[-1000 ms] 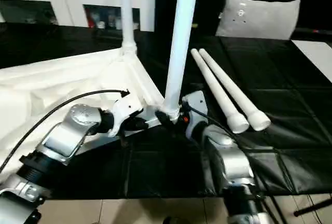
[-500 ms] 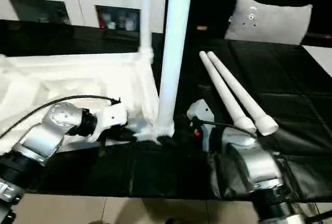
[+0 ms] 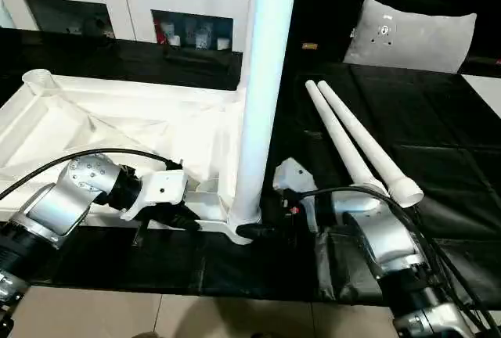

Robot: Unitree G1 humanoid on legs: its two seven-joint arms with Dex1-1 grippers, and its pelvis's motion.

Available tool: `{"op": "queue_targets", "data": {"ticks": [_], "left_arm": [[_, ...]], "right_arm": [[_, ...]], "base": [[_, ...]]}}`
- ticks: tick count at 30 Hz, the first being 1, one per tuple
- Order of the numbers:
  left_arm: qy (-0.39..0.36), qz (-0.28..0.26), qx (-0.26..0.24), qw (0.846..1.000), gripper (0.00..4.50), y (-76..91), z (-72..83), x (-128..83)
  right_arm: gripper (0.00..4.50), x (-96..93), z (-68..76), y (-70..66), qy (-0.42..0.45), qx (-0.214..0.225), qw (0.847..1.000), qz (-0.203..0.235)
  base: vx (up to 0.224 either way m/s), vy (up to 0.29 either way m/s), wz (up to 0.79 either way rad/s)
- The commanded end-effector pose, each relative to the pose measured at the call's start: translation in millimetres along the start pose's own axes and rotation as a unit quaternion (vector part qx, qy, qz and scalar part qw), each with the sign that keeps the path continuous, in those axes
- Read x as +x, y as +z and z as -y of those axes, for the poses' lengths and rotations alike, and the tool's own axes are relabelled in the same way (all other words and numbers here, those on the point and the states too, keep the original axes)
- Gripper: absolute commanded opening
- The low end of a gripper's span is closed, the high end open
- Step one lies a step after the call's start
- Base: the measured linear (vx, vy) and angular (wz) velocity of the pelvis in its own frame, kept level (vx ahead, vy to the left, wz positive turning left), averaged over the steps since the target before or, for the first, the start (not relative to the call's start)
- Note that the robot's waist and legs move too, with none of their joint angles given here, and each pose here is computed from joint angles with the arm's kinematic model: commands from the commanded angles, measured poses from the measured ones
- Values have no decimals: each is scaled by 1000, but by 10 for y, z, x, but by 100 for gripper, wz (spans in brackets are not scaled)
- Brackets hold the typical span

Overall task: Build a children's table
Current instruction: Rotate leg to tighten

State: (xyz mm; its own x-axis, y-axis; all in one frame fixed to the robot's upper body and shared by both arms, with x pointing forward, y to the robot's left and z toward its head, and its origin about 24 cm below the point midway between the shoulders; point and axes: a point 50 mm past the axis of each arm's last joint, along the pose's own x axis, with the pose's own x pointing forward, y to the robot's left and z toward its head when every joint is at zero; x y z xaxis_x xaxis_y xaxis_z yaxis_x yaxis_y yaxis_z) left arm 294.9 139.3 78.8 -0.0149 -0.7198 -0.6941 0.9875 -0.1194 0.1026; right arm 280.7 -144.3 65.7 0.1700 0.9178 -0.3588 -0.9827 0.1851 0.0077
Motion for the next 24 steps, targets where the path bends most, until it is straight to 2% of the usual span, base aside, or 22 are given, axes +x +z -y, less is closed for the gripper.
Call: {"op": "queue_targets", "data": {"ticks": [1,10,15,19,24], "left_arm": [[-29,-5,36,999,0,96,0,35],[-32,-7,40,999,0,86,3,42],[-31,-9,40,999,0,76,-3,35],[-26,-5,30,999,0,68,-7,30],[30,31,-25,999,0,145,-68,83]], "right_arm": [[375,0,7,7,11,-10,1000,-6],[281,3,11,-7,20,-9,1000,-6],[262,8,-11,-27,26,-6,1000,-5],[257,39,-59,-41,28,18,999,9],[243,155,-137,-53,-4,76,997,34]], "base": [[0,0,0],[0,0,0],[0,0,0],[0,0,0],[0,0,0]]}}
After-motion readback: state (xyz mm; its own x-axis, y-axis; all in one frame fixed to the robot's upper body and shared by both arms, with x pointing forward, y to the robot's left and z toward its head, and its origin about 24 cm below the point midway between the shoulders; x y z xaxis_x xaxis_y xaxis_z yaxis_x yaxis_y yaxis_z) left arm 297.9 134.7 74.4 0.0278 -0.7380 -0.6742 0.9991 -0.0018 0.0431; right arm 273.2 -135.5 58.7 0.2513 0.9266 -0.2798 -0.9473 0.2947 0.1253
